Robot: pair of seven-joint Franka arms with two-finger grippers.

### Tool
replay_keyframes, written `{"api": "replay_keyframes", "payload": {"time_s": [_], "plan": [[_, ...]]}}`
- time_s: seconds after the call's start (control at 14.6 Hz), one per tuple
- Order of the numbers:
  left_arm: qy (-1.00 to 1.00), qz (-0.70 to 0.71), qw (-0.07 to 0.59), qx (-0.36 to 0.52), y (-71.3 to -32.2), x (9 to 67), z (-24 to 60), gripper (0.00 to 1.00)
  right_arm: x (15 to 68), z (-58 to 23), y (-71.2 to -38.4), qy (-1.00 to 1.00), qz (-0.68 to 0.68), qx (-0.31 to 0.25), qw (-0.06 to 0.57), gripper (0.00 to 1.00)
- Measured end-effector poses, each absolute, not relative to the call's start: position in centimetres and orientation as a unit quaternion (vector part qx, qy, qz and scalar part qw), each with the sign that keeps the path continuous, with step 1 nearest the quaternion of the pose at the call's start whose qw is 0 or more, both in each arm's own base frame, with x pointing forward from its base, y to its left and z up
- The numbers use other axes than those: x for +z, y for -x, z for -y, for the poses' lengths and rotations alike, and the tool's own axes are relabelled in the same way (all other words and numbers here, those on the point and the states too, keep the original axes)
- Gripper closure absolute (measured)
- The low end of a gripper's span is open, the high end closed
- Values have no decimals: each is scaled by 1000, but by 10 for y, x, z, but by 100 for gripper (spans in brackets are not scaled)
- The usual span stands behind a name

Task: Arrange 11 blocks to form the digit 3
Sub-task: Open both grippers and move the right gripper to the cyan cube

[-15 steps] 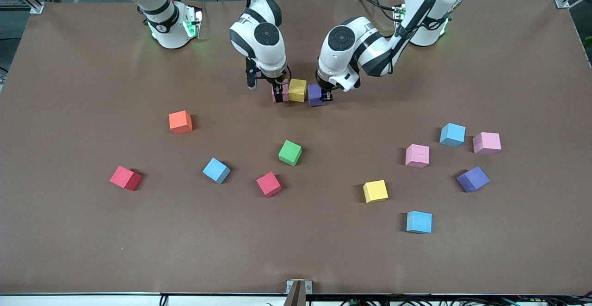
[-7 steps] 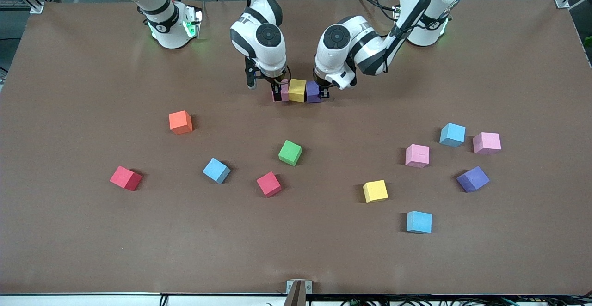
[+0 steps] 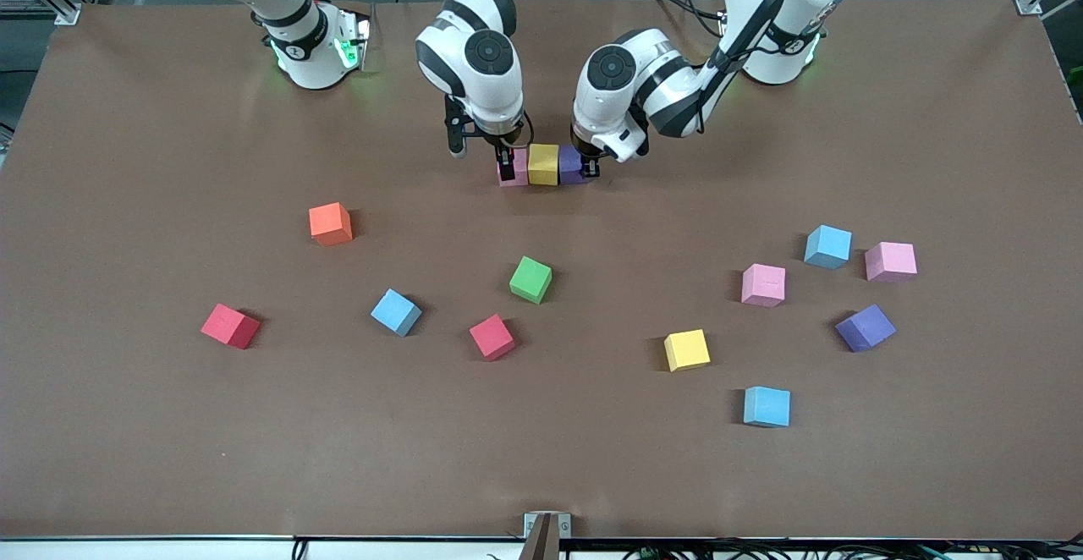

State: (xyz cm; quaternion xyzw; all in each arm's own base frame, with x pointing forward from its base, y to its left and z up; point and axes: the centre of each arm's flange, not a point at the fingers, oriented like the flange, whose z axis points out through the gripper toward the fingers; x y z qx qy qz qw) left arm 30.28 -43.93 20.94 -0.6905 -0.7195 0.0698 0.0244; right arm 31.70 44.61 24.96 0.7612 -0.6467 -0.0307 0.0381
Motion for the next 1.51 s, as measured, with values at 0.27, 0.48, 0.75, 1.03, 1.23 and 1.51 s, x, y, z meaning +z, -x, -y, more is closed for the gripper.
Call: {"api": "replay_keyframes", "payload": {"time_s": [0.27,0.48,0.75,1.03,1.23,1.51], "plan": [[691,719,25,70,-302,209,440,48,279,-420,-356,-822,569,-36,21,0],[691,719,23,71,-303,210,441,48,295,-391,-407,-862,507,-33,-5,0],[690,720,20,76,-308,209,447,48,296,-346,-474,-898,440,-25,-21,0],[690,720,20,77,-309,208,448,48,269,-323,-537,-920,391,-11,-16,0],[695,714,19,77,-310,209,449,26,245,-306,-571,-937,348,9,4,0],[704,707,11,76,-317,221,455,0,228,-267,-610,-962,274,13,10,0]]}}
